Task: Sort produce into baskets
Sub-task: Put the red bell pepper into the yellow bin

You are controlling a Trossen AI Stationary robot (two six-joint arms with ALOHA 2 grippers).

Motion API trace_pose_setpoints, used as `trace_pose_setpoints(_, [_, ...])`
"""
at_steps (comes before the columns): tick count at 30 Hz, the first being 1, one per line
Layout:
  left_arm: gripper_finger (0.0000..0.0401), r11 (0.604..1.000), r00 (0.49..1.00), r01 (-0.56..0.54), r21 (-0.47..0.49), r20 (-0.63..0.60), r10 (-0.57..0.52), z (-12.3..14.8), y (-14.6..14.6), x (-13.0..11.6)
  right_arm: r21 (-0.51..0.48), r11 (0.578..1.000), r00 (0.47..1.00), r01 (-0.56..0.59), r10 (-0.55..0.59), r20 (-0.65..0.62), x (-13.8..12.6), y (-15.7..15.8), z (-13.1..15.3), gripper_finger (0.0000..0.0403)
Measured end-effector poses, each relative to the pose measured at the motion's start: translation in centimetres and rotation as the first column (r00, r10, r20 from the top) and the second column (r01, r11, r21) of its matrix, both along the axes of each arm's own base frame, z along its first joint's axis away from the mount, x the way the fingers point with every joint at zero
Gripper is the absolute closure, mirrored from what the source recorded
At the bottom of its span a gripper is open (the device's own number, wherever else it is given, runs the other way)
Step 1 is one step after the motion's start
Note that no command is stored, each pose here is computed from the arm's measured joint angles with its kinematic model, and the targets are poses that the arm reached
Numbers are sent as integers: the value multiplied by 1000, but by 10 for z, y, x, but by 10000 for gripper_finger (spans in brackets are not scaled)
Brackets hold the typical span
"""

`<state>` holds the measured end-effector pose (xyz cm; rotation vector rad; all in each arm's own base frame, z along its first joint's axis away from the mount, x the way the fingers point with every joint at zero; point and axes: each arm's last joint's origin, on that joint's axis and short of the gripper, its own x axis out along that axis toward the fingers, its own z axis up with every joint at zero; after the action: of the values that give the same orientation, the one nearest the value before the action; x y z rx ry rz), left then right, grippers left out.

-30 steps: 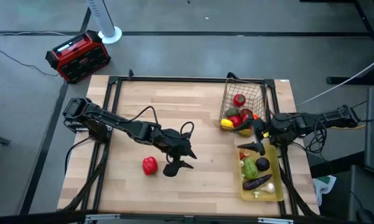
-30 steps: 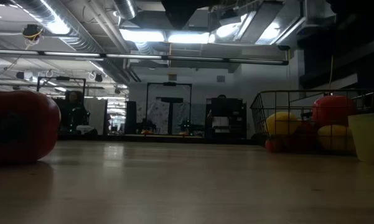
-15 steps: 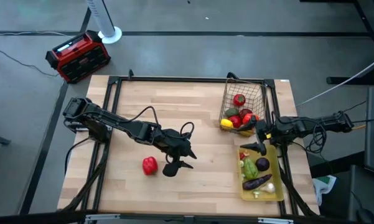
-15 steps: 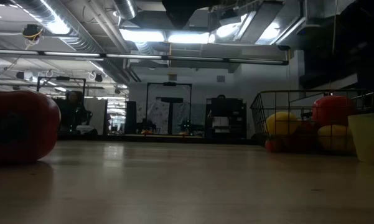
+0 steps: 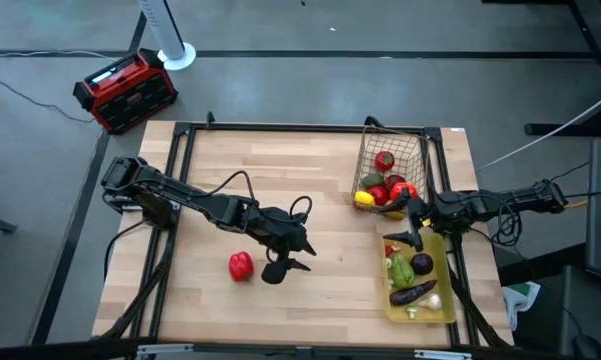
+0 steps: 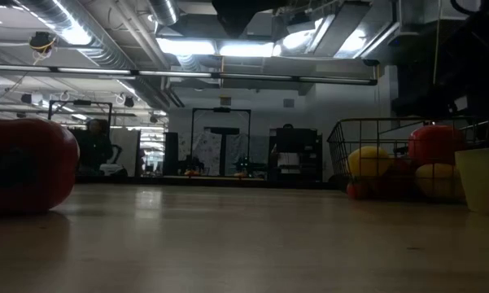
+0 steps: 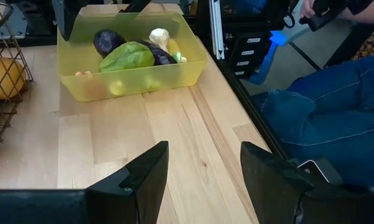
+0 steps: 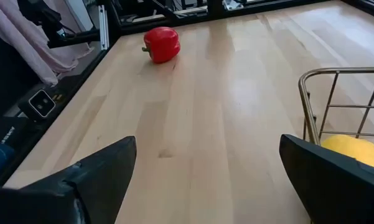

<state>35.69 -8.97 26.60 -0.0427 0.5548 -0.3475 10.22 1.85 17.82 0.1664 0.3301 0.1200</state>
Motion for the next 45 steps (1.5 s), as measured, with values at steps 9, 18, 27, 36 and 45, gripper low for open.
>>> trace_pose_setpoints(9, [205,1000,1000,0,0,0,0,0,0,0,-6,1000,1000,-1,1,-15,-1,0,-1,13])
trace_pose_setpoints(18, [205,1000,1000,0,0,0,0,0,0,0,-6,1000,1000,-1,1,-17,-1,0,-1,13])
trace_pose_setpoints(27, [205,998,996,-16,-61,-93,10,-5,1,-3,-6,1000,1000,-1,1,-20,-1,0,-2,13])
trace_pose_setpoints(36, [160,992,952,102,-70,-282,-118,-19,-5,-18,-5,1000,1000,-1,1,-21,-1,0,-2,13])
trace_pose_setpoints(45, [8,947,824,285,-149,-467,-322,-31,-17,-41,-4,1000,1000,-1,1,-21,-1,0,-2,13])
